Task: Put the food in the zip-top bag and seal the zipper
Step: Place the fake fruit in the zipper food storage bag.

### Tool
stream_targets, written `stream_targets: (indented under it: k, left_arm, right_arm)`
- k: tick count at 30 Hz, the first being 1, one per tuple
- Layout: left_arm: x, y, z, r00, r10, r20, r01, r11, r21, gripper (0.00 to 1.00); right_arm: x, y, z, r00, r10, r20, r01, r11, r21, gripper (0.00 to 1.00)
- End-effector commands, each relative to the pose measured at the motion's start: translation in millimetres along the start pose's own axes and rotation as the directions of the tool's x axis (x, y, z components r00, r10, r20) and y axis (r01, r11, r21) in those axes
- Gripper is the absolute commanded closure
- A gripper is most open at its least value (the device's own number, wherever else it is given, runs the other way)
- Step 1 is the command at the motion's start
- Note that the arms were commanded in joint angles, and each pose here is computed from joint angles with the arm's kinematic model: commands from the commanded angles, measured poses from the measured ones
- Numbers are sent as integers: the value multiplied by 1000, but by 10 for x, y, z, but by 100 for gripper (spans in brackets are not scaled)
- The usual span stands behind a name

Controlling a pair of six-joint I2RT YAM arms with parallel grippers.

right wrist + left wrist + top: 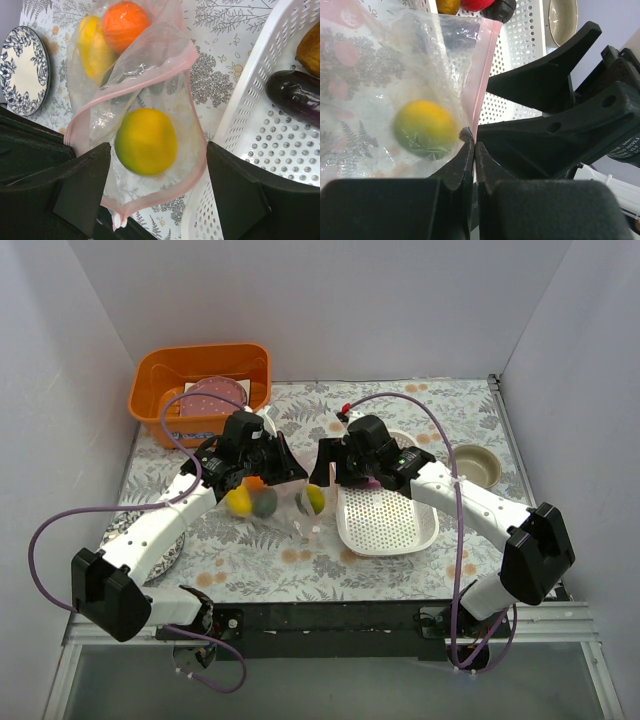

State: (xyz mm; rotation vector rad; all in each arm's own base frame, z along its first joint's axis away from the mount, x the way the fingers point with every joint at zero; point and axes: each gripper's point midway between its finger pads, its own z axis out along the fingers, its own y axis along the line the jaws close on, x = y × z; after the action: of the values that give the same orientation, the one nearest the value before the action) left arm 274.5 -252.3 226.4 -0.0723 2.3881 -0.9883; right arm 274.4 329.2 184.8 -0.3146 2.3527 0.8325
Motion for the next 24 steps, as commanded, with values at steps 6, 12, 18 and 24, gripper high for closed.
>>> stream_targets:
  k: [6, 12, 18, 24]
  left_arm:
    - [-114, -148, -223, 998, 22, 54, -24, 999, 30, 100]
    - [-72, -100, -204, 999, 19, 50, -20, 1000, 24, 100]
    - [-72, -110, -205, 999, 21, 49, -22, 999, 29, 100]
    - [-66, -114, -224, 998, 21, 56, -23, 999, 36, 100]
  right_arm:
    - [-292, -246, -297, 990, -62, 130, 45, 990, 130, 14]
    - [-249, -639, -530, 978, -1, 209, -49, 971, 235, 13]
    - [-12, -1051, -550, 986, 69, 151, -118, 932, 344, 13]
    - [211, -1169, -435, 997, 71, 9, -69, 920, 385, 17]
